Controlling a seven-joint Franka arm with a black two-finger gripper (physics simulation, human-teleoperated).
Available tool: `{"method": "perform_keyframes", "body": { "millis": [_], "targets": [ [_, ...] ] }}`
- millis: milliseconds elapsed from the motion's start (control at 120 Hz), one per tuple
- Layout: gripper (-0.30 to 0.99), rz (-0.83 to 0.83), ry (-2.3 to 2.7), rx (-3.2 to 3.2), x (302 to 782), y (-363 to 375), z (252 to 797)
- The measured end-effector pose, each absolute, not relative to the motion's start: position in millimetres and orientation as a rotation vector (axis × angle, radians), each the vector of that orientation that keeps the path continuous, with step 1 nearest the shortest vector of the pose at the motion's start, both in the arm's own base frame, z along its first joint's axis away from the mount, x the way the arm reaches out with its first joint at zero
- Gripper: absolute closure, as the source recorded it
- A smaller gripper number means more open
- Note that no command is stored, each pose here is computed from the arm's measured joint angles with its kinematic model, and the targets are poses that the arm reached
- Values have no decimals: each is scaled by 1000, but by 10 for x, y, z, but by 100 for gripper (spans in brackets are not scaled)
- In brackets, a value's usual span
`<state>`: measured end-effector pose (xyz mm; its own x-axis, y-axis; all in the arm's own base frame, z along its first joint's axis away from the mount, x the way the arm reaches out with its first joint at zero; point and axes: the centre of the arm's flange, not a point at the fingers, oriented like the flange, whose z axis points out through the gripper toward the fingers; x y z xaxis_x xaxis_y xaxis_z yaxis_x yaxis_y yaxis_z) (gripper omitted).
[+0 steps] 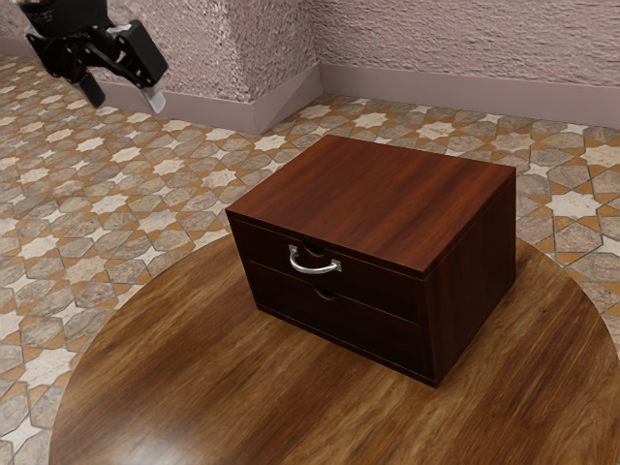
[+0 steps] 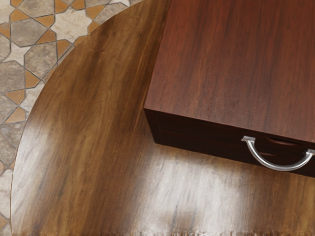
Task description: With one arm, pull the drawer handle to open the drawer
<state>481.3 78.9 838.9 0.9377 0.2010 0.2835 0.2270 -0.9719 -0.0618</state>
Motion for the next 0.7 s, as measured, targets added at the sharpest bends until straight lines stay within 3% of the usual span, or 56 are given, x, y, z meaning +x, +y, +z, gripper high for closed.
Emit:
{"method": "perform_keyframes", "body": {
  "millis": [167,417,700],
  "targets": [
    [0,-290,-307,-3046,4969,747,8048],
    [0,-65,-231,-3169,4566,662,7022],
    [0,-188,-101,-3168,4308,414,6562]
  ]
}}
